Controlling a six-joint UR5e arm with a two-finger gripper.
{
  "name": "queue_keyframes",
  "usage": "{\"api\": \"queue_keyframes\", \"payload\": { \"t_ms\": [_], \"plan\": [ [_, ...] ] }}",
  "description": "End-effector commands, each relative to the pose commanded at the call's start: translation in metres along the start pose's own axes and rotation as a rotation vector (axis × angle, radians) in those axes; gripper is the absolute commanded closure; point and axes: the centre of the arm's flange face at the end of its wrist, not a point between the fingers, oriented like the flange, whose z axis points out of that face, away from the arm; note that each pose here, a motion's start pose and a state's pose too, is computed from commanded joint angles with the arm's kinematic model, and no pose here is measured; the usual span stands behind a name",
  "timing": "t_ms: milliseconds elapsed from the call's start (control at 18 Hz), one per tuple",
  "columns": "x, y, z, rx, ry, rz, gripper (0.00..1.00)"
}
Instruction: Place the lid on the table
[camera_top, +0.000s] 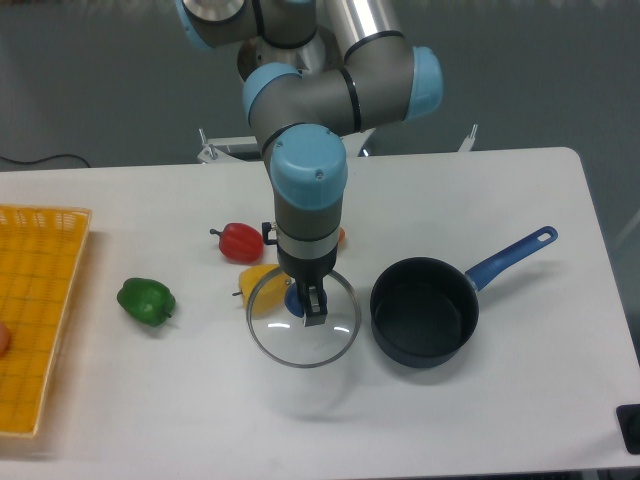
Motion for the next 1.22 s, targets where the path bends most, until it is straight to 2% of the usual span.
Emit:
{"api": "queue_keyframes", "payload": {
  "t_ms": [222, 722, 1222],
  "plan": [
    [-0.001, -0.019, 0.016, -0.064, 0.013, 0.019, 0.41],
    [-0.011, -0.036, 0.038, -0.058, -0.023, -0.052, 0.41],
    [-0.015, -0.044, 0.071, -0.059, 0.011, -0.047, 0.44]
  ]
}}
